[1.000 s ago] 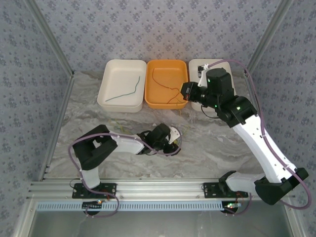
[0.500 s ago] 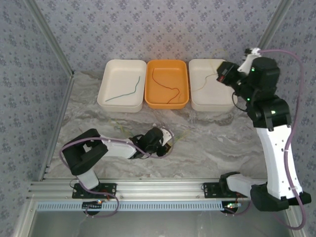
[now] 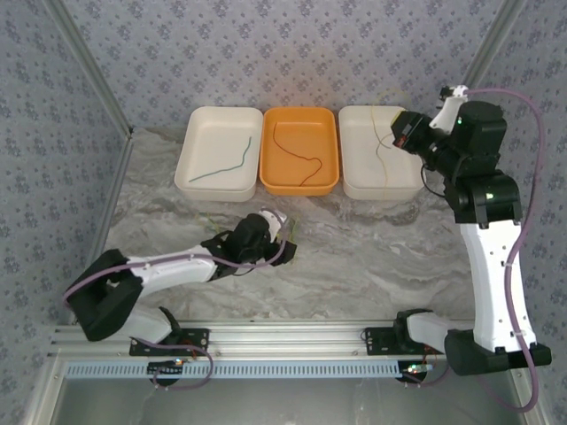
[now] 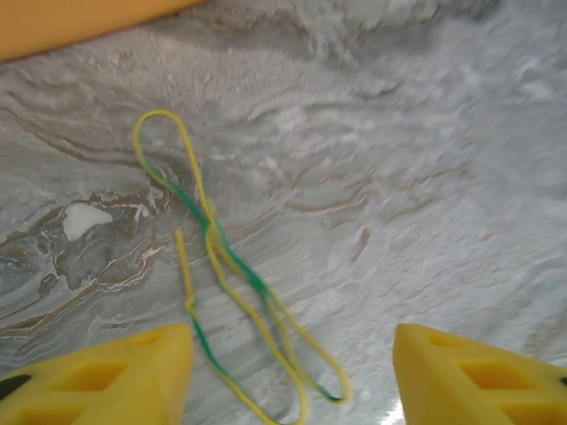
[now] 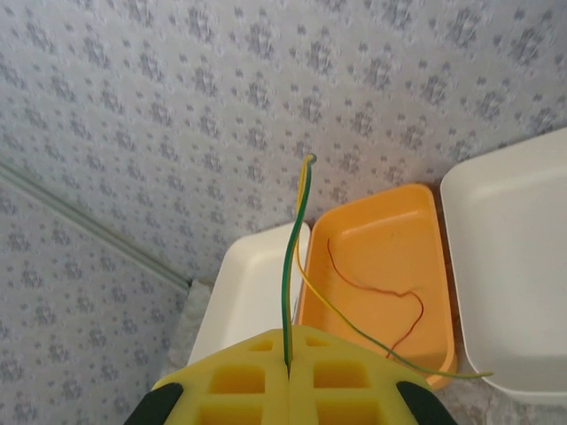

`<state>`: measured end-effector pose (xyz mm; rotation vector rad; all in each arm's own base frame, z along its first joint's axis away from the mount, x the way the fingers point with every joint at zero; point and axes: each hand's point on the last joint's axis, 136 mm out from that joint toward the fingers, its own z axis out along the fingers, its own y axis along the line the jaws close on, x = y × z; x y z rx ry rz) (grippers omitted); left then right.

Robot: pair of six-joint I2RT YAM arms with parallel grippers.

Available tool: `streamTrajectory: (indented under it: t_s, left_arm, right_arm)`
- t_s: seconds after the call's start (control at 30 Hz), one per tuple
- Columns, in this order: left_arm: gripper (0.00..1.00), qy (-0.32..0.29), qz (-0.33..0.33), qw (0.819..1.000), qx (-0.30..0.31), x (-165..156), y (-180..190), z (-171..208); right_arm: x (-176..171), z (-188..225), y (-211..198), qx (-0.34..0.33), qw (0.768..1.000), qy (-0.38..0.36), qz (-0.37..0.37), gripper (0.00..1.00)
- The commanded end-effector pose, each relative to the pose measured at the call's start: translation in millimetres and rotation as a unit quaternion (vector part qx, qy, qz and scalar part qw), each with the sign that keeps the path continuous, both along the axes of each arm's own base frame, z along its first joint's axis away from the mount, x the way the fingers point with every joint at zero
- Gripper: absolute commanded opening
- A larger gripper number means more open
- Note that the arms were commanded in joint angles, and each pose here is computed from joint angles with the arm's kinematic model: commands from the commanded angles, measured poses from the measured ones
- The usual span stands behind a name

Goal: Untangle the cables

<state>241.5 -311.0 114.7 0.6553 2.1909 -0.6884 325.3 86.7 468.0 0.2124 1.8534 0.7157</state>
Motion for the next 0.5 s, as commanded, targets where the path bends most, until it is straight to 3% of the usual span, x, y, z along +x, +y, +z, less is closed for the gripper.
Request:
streamTrajectory:
  t_s: [0.0,0.17,0.3,0.4,0.47]
  left_arm:
    - [0.66,-0.013,-0.009,0.999,-0.041,-6,-3,41]
    - [0.8,-0.019,0.031,0.994,-0.1,6,6,104]
    - [0.79,0.02,0.08,0.981,-0.176,26,14,153]
    - [0.77,0.079,0.141,0.958,-0.236,49,26,177]
    - [0.75,0.142,0.181,0.932,-0.28,63,32,184]
  right_arm:
    - [-13,1,20,-0.016,0.997,-0.038,0.062,0.0]
    - [-19,-23,43,-0.057,0.988,-0.05,0.132,0.0]
    - [-21,-41,65,-0.072,0.978,-0.058,0.186,0.0]
    - [-25,-55,84,-0.094,0.968,-0.069,0.222,0.0]
    - [-26,-64,94,-0.113,0.963,-0.075,0.233,0.0]
